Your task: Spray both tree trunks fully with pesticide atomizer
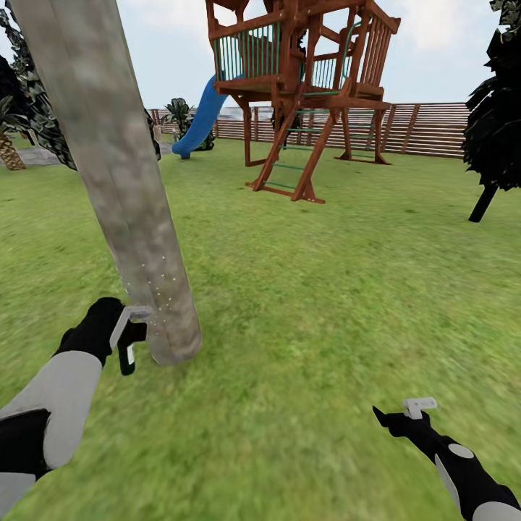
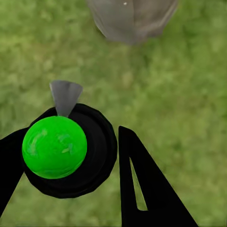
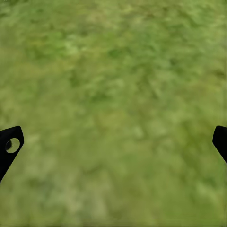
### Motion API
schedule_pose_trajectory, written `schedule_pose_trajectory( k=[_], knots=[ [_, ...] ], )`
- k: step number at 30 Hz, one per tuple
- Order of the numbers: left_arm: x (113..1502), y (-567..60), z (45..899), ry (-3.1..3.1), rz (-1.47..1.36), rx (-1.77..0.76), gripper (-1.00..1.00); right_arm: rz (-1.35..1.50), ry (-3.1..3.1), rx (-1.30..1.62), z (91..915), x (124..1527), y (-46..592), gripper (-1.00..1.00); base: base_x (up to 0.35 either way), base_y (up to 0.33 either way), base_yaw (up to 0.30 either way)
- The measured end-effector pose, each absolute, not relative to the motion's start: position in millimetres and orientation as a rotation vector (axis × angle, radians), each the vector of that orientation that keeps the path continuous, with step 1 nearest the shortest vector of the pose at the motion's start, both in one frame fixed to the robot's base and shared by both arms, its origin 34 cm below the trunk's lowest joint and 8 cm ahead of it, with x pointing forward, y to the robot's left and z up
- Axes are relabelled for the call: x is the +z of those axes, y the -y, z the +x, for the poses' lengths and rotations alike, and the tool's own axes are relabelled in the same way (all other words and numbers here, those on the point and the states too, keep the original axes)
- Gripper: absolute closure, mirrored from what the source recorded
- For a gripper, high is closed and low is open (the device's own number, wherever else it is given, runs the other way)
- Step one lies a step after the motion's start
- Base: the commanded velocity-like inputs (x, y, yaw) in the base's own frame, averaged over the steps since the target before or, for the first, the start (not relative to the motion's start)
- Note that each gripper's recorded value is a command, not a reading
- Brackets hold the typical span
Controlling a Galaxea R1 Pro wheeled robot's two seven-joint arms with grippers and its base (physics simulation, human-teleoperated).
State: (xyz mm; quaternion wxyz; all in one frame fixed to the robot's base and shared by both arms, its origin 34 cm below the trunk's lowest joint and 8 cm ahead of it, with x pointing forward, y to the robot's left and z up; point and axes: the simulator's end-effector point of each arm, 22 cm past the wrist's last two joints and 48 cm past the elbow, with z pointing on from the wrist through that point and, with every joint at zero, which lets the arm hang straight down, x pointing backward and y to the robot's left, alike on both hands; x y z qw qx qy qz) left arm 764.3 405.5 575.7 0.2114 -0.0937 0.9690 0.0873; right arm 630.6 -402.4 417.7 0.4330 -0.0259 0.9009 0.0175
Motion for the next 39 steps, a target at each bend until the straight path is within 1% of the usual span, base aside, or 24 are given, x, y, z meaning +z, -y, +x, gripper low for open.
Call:
schedule_pose_trajectory(
  k=[4, 6, 11, 16, 22, 28, 33, 36, 39],
  knots=[
    [610.6, -415.5, 785.1, -2.644, -0.274, 0.256, 1.0, -0.064, -2.245, 0.044, 630.5, 417.8, 402.4, -1.0, 0.001, 0.0, 0.0],
    [645.9, -439.8, 800.9, -2.593, -0.292, 0.299, 1.0, -0.065, -2.244, 0.044, 630.6, 417.9, 402.3, -1.0, 0.0, 0.0, 0.0],
    [682.7, -459.0, 816.4, -2.54, -0.302, 0.328, 1.0, -0.064, -2.244, 0.044, 630.6, 417.7, 402.4, -1.0, 0.0, 0.0, 0.0],
    [668.3, -455.4, 810.7, -2.56, -0.293, 0.328, 1.0, -0.064, -2.245, 0.041, 630.4, 417.9, 404.1, -1.0, 0.0, 0.0, 0.0],
    [587.6, -457.4, 759.2, -2.689, -0.278, 0.36, 1.0, -0.066, -2.246, 0.036, 630.2, 418.3, 406.6, -1.0, 0.0, 0.0, 0.0],
    [601.7, -462.0, 766.7, -2.662, -0.29, 0.357, 1.0, -0.065, -2.246, 0.037, 630.1, 418.3, 406.6, -1.0, 0.0, 0.0, 0.0],
    [655.0, -466.2, 799.5, -2.583, -0.303, 0.347, 1.0, -0.064, -2.246, 0.035, 629.9, 418.1, 406.9, -1.0, 0.0, 0.0, 0.0],
    [642.4, -466.6, 793.6, -2.597, -0.299, 0.353, 1.0, -0.064, -2.249, 0.033, 629.5, 417.3, 407.0, -1.0, 0.0, 0.0, 0.0],
    [589.0, -464.1, 765.7, -2.635, -0.272, 0.367, 1.0, -0.064, -2.249, 0.033, 629.4, 417.0, 406.8, -1.0, 0.0, 0.0, 0.0]
  ],
)
